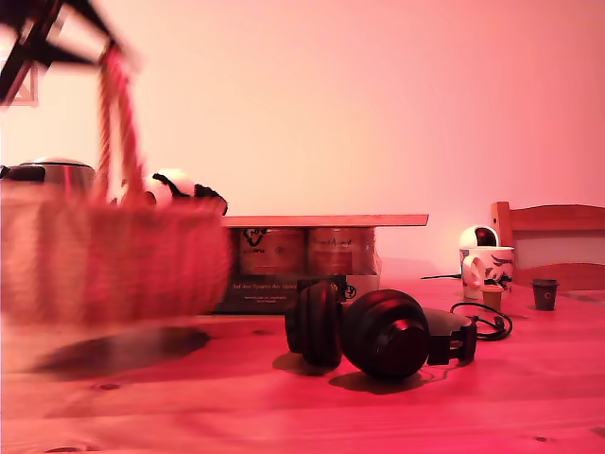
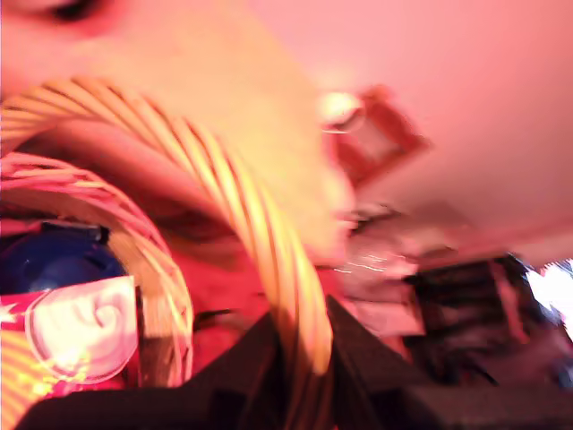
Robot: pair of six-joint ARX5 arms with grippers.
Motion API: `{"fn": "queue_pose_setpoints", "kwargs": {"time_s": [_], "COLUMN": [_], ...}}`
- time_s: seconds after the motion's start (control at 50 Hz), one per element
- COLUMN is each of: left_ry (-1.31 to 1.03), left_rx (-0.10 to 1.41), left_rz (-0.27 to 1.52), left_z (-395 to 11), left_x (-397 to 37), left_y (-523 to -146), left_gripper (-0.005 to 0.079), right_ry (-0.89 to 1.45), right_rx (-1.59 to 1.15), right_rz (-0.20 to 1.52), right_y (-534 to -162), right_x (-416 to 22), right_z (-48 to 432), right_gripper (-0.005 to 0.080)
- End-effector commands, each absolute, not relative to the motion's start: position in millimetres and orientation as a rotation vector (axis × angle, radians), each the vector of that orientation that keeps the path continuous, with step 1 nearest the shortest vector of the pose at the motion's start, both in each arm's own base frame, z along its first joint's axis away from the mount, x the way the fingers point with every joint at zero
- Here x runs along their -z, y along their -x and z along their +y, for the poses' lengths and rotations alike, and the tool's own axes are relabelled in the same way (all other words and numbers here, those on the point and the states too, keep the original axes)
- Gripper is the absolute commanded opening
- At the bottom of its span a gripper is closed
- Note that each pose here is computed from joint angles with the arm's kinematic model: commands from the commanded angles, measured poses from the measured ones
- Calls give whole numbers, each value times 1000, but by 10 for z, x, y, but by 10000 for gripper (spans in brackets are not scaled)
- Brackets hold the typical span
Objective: Pick up the straw basket and place it on the shelf behind you
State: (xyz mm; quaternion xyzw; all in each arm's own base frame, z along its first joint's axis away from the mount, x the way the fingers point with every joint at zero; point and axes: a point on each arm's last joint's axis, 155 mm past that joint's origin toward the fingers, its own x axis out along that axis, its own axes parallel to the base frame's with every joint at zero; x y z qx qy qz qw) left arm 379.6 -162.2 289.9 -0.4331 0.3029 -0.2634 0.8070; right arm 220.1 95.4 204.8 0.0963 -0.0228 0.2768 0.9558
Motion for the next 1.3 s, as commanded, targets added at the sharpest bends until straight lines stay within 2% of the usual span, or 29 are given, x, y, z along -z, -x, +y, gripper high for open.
{"fn": "queue_pose_setpoints", "kwargs": {"time_s": [0.0, 0.52, 0.9, 1.28], "left_ry": [879, 858, 819, 798], "left_rx": [686, 818, 938, 1032], "left_rz": [510, 365, 267, 186], "left_z": [-1734, -1946, -2261, -2603], "left_x": [-3511, -4377, -5058, -5477], "left_y": [-3722, -3607, -3811, -4093], "left_gripper": [-22, -22, -22, -22], "right_ry": [-185, -185, -178, -178], "right_rx": [-574, -575, -577, -575], "right_rz": [-78, -80, -102, -102], "right_y": [-2165, -2164, -2156, -2158], "right_x": [-2161, -2166, -2216, -2215], "right_z": [972, 972, 972, 969], "right_gripper": [-10, -10, -10, -10]}}
